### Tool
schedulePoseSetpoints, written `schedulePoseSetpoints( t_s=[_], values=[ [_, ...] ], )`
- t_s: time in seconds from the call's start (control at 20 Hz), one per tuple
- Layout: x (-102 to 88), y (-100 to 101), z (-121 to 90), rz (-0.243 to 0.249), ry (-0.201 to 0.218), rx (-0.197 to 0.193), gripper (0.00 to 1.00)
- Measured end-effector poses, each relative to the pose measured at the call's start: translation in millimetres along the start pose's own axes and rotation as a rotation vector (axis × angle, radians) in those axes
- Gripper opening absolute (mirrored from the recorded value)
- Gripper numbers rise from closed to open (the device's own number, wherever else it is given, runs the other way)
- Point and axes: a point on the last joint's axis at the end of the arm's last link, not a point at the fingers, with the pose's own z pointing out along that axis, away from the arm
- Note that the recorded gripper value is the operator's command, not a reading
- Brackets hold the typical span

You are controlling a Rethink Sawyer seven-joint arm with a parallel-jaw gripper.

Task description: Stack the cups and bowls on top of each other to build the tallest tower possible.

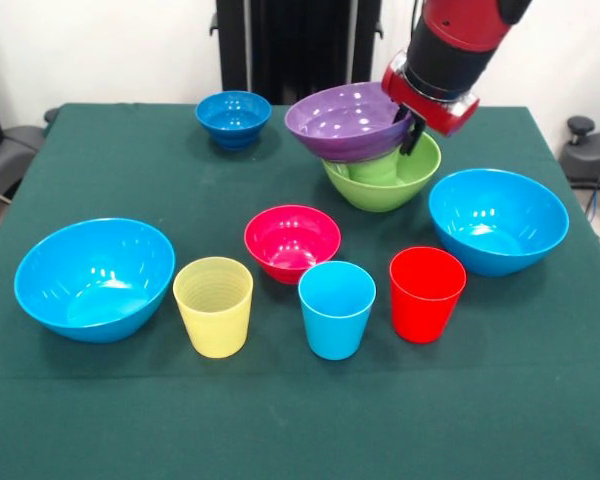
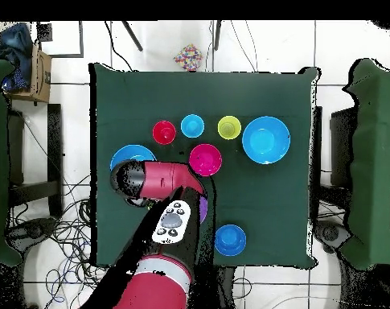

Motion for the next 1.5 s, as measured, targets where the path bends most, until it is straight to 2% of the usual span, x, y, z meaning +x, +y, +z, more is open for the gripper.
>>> schedulePoseSetpoints(
  t_s=[0.45, 0.75, 0.95, 1.2, 1.5],
  values=[
    [0.1, 0.4, -5.7, 0.000, -0.008, -0.006, 0.00],
    [0.7, 2.1, -34.2, -0.003, -0.049, -0.034, 0.00],
    [8.0, 8.9, -58.1, -0.018, -0.083, -0.060, 0.00],
    [13.3, 13.4, -76.3, -0.029, -0.106, -0.081, 0.00],
    [13.3, 12.8, -86.9, -0.027, -0.113, -0.091, 0.00]
  ],
)
